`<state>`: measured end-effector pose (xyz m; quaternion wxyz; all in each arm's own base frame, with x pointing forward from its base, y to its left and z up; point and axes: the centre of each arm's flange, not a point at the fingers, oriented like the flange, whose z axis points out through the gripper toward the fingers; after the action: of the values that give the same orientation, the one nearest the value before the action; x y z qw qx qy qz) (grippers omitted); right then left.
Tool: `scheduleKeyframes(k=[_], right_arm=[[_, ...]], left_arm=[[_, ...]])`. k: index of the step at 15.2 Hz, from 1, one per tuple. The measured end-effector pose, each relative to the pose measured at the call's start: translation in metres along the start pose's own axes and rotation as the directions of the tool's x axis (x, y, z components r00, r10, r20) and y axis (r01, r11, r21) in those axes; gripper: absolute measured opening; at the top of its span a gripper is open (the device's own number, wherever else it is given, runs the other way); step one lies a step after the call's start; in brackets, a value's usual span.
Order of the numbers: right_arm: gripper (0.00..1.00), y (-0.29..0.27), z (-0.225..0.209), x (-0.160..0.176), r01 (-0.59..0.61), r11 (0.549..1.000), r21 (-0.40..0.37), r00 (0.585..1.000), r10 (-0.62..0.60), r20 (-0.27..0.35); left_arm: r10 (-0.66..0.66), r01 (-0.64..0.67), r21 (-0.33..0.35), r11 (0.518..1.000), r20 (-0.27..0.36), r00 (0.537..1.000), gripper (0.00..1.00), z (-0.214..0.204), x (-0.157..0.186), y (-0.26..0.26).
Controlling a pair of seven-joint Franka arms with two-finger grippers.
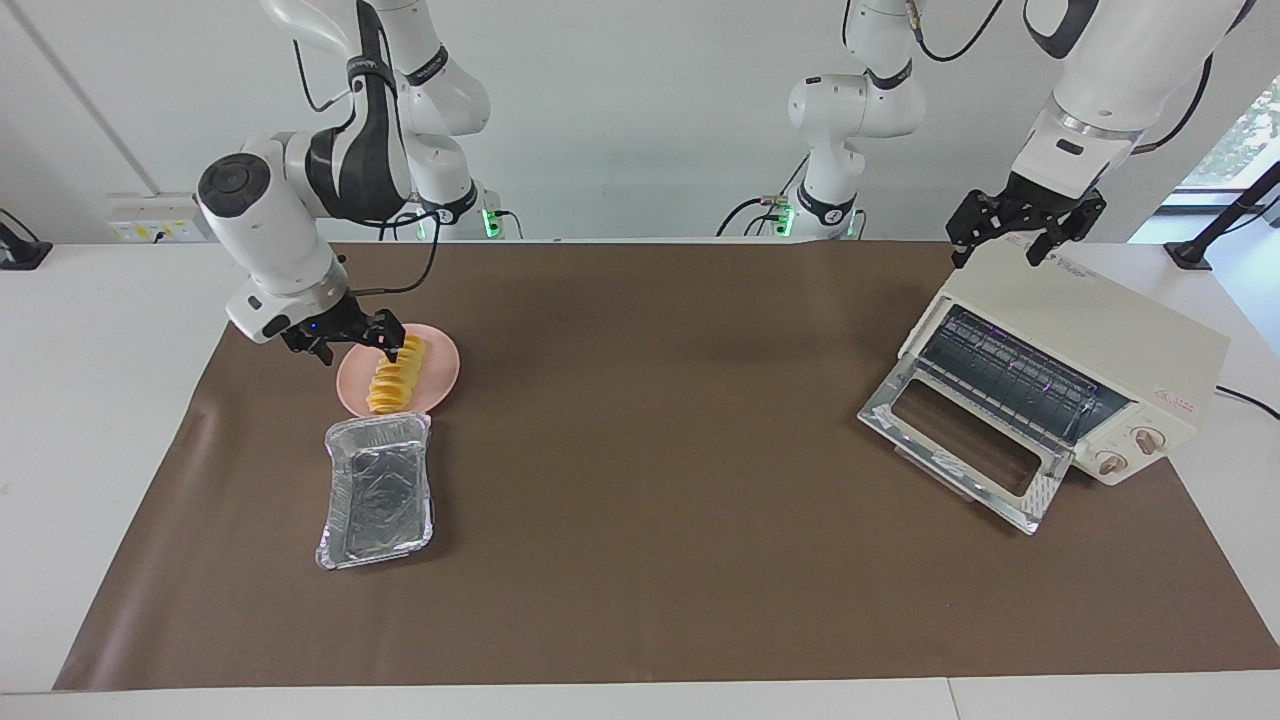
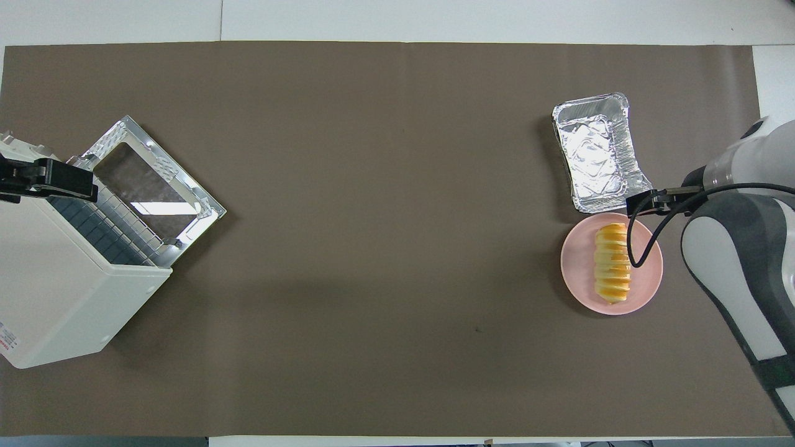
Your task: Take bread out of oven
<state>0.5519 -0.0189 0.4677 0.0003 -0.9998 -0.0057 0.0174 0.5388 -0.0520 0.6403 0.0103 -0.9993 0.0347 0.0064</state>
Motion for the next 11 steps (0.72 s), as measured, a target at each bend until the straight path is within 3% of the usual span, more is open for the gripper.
scheduleKeyframes(k=[7, 11], right_arm=[[1.00, 0.006, -0.097, -0.002, -0.012, 1.000, -0.004, 0.999, 0.012, -0.045], [1.00, 0.013, -0.117, -0.005, -0.026, 1.000, -0.004, 0.998, 0.025, -0.049]], left_arm=[[0.000, 0.000, 0.000, 1.000, 0.000, 1.000, 1.00, 0.000, 0.000, 0.000], [0.000, 0.000, 0.000, 1.000, 0.000, 1.000, 1.00, 0.000, 0.000, 0.000]])
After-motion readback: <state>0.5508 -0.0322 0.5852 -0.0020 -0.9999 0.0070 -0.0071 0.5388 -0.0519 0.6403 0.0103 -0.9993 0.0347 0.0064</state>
